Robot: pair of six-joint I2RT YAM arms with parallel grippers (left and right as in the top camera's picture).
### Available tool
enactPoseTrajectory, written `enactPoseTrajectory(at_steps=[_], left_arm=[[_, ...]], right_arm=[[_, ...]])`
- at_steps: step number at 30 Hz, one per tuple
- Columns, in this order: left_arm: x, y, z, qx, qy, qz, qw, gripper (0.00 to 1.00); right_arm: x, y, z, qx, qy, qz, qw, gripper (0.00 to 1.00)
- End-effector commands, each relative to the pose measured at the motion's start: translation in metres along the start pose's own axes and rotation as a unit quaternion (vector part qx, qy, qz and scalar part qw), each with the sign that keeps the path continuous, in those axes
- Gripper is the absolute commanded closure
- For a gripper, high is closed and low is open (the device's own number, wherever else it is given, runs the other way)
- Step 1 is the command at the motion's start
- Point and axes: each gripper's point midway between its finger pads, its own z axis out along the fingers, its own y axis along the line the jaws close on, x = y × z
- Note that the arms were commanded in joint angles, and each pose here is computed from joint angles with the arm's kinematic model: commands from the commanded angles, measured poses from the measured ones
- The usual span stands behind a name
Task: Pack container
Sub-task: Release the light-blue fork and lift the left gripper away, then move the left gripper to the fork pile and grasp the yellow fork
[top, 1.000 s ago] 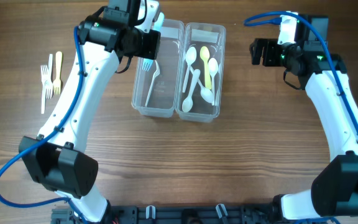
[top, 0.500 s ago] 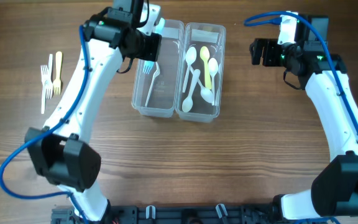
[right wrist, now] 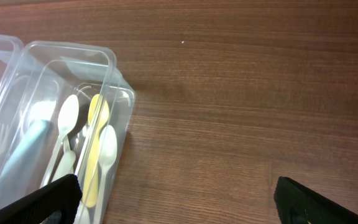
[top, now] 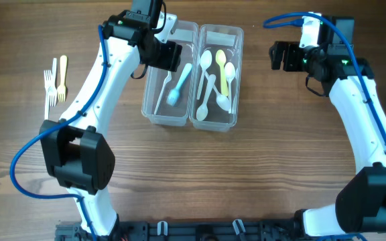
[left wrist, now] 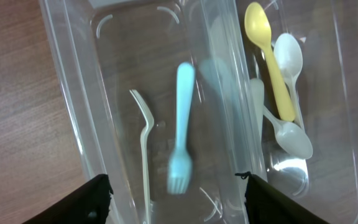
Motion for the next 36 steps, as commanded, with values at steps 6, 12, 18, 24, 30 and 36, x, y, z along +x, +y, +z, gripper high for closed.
enactPoseTrajectory(at_steps=[6,12,18,24,30,36], left_arm=[[-0.040,0.069,-0.128,-0.120,-0.151,-0.051,0.980,0.25],[0.004,0.156,-0.147,-0.230,-0.099,-0.128,0.960,0.34],[0.042,0.213,-0.109,-0.218,-0.043,-0.195,0.955,0.37],[0.083,0.250,-0.053,-0.190,0.000,-0.244,0.951,0.49],[0.113,0.272,0.004,-0.160,0.028,-0.248,0.955,0.47],[0.123,0.290,0.031,-0.161,0.039,-0.220,0.961,0.45]], right_arm=[[-0.004,-0.001,-0.004,0.004,-0.008,-0.007,1.000,0.00],[-0.004,-0.001,-0.004,0.004,-0.008,-0.007,1.000,0.00],[-0.004,-0.001,-0.004,0.004,-0.008,-0.007,1.000,0.00],[-0.004,-0.001,-0.004,0.004,-0.008,-0.007,1.000,0.00],[-0.004,-0.001,-0.004,0.004,-0.008,-0.007,1.000,0.00],[-0.004,-0.001,-0.004,0.004,-0.008,-0.007,1.000,0.00]])
